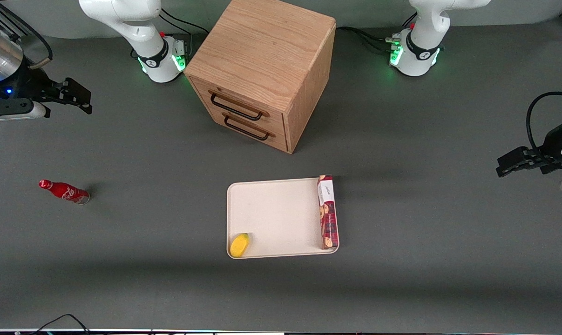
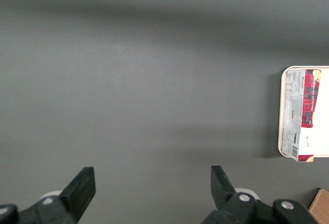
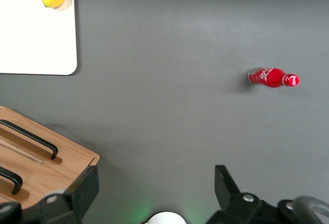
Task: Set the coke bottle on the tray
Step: 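Move the right gripper down toward the red Coca-Cola bottle lying on the table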
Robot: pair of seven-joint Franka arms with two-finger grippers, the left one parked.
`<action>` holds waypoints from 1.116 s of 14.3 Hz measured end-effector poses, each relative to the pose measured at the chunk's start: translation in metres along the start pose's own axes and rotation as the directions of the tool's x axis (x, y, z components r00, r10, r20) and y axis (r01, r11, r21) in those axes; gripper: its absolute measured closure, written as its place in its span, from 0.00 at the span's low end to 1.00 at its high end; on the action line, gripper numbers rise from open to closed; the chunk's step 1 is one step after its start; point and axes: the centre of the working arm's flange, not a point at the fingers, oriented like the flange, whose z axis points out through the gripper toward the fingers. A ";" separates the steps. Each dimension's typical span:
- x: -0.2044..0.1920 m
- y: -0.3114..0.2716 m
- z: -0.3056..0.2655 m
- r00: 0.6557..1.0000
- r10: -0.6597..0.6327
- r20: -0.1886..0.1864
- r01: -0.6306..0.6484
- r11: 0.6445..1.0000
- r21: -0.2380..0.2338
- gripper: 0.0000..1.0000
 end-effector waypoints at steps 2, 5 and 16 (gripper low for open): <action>0.000 0.000 0.000 1.000 0.010 0.000 -0.010 1.000 0.004 0.00; 0.000 0.004 -0.001 1.000 0.022 -0.003 -0.022 1.000 0.008 0.00; 0.069 0.254 0.152 0.987 -0.154 -0.039 0.153 0.988 -0.030 0.00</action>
